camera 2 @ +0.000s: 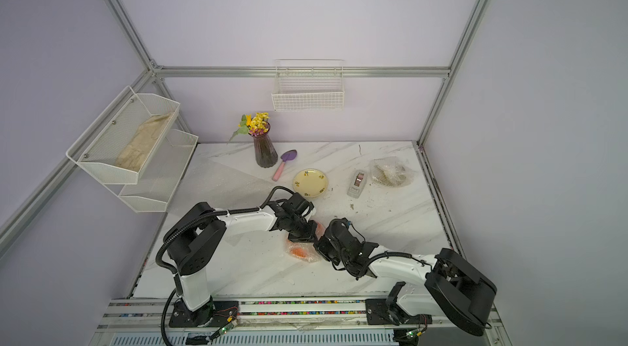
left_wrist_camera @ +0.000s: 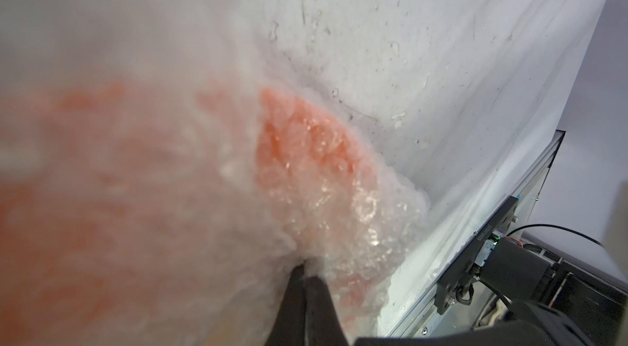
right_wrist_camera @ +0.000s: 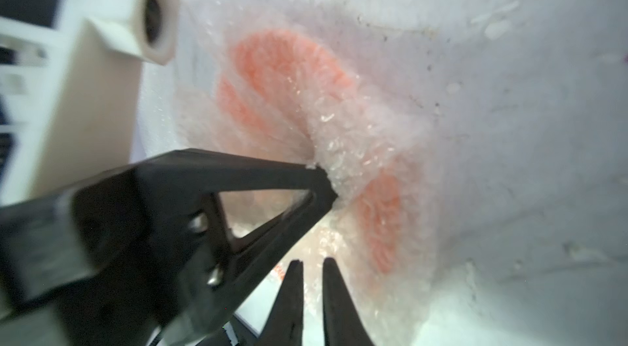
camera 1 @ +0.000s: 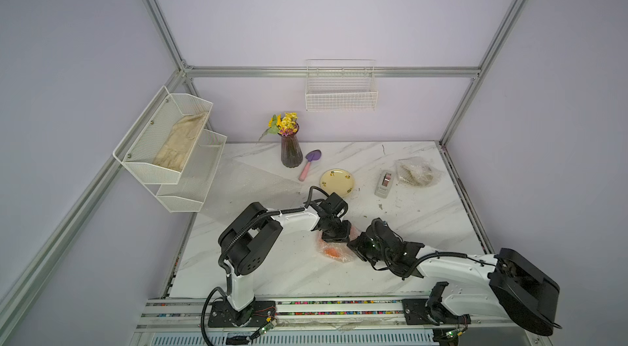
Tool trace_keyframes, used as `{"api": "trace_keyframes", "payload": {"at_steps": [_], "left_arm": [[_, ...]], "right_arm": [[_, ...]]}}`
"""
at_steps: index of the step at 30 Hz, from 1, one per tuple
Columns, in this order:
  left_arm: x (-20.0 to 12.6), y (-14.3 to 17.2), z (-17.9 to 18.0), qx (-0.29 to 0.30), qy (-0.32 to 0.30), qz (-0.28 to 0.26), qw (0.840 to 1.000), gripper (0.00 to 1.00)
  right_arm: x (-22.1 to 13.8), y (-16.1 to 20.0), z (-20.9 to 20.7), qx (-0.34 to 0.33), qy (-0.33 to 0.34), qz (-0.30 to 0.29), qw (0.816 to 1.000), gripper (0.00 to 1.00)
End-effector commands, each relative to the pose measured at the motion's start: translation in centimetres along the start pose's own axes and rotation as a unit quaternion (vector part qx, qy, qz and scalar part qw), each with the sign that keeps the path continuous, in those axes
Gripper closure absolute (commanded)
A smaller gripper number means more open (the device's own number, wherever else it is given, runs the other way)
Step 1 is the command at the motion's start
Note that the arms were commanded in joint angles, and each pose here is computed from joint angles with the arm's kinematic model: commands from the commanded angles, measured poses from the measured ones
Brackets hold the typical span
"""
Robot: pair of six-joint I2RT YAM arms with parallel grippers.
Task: Wrap dinner plates in bubble wrap
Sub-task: Wrap the plate in the bubble wrap.
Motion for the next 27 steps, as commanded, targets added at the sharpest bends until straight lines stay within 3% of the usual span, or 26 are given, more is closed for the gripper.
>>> {"api": "trace_keyframes", "payload": {"at_steps": [1,4,7,12,14,19,22,27], "left_arm": [[1.9,1.2,4.6,-0.005,-0.069,0.011,0.998,0.95],[1.3,0.8,3.5,0.089,-0.069,-0.011,0.994,0.94],[0.3,0.7,3.3,0.231,-0.127,-0.051,0.963,0.95],[-0.6,1.6,4.2,0.428,-0.201,-0.07,0.879,0.99],[-0.6,3.0,3.7,0.515,-0.193,-0.074,0.832,1.0],[-0.8,5.4,1.9,0.646,-0.144,-0.124,0.739,1.0],[-0.4,5.7,2.1,0.664,-0.147,-0.117,0.724,1.0],[0.4,6.1,2.8,0.674,-0.154,-0.135,0.71,1.0]], "right_arm": [[-0.9,-1.5,-2.0,0.027,0.031,-0.019,0.999,0.82],[-1.5,-3.4,-2.0,0.038,0.013,-0.013,0.999,0.82],[-2.1,-5.2,-1.6,0.032,0.003,-0.012,0.999,0.82],[-2.7,-7.4,-1.7,0.028,0.005,-0.001,1.0,0.83],[-2.8,-8.3,-1.6,0.021,0.002,0.004,1.0,0.83],[-2.2,-9.2,0.4,-0.013,-0.023,0.041,0.999,0.84],[-1.3,-8.9,1.6,-0.039,-0.044,0.086,0.995,0.84],[1.0,-6.7,3.2,0.0,-0.114,0.178,0.977,0.86]]}}
Point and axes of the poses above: each gripper's point midway between its finger pads, its own x axis out along the fingers, its own z axis along the line the jaws close on, y = z × x, the point moved 2 cm from there along -x, back along the fingers, and after that the axes turned 11 degrees about -x, right-handed, at the moved point
